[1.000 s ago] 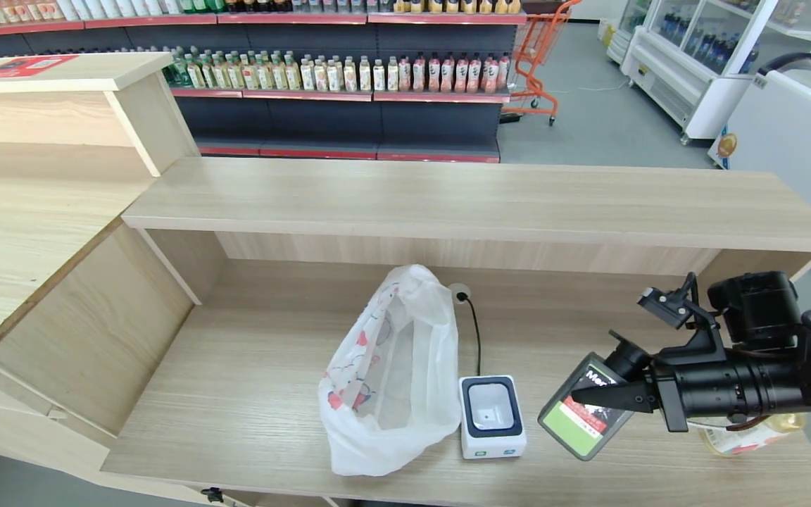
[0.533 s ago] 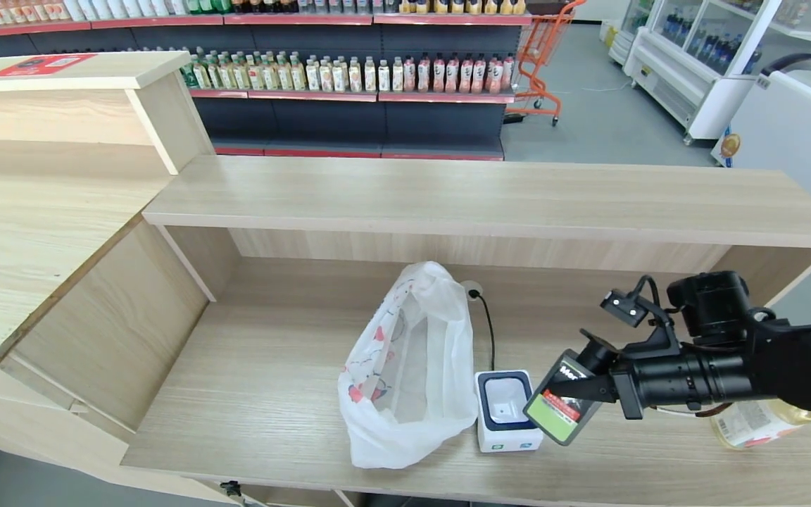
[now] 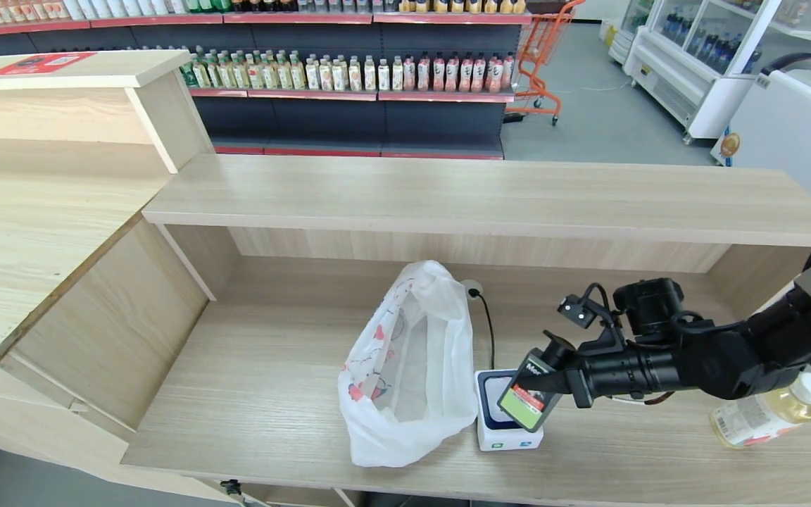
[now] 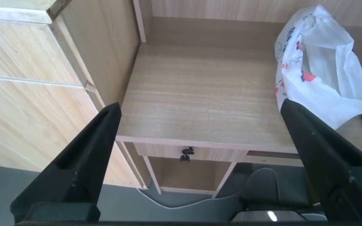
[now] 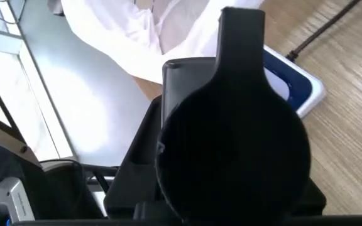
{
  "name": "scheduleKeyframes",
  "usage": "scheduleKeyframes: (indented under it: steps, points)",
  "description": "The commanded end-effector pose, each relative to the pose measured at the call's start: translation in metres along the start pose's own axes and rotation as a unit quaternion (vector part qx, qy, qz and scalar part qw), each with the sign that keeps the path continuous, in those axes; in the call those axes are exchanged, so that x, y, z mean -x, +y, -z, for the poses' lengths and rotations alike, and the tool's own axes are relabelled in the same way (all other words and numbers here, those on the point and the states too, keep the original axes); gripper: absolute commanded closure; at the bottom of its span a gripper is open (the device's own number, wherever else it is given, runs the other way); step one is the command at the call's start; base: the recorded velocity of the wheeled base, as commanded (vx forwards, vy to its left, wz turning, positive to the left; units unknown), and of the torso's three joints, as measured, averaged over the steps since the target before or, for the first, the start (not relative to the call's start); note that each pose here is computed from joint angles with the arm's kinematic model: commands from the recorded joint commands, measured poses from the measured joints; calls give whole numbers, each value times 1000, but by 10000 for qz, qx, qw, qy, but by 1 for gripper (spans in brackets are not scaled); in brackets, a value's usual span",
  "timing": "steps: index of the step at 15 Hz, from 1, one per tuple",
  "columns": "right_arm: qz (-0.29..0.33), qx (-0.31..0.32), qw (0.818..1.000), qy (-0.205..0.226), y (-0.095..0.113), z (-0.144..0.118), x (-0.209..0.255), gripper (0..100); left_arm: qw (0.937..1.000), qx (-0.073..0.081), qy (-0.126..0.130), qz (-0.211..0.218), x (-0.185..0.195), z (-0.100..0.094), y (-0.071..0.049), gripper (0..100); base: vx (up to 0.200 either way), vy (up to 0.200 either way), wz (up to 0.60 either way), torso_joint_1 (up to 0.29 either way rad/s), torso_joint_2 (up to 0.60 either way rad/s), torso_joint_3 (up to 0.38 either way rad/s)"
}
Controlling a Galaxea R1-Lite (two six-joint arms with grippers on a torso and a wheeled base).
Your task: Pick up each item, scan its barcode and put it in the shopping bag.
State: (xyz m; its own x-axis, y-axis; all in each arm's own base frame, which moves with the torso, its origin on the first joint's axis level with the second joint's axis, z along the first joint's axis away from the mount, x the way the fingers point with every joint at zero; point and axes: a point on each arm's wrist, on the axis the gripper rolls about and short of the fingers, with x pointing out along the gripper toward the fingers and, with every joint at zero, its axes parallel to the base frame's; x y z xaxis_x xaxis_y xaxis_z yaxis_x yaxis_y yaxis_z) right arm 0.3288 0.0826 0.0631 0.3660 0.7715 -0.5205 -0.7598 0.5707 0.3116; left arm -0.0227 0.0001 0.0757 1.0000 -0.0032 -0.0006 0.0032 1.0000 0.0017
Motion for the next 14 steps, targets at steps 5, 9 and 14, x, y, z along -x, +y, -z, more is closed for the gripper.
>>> scheduleKeyframes:
  steps: [5, 9, 14]
  points:
    - [64, 120, 9999, 100, -9, 8, -29, 100, 10000, 1, -3, -1, 0, 0, 0, 0, 0, 0, 0, 0, 0, 0]
    - [143, 184, 9997, 66, -9, 8, -33, 100, 10000, 1, -3, -1, 0, 0, 0, 0, 0, 0, 0, 0, 0, 0]
    - [151, 199, 9997, 32, -11, 5, -33, 100, 10000, 1, -3, -1, 0, 0, 0, 0, 0, 0, 0, 0, 0, 0]
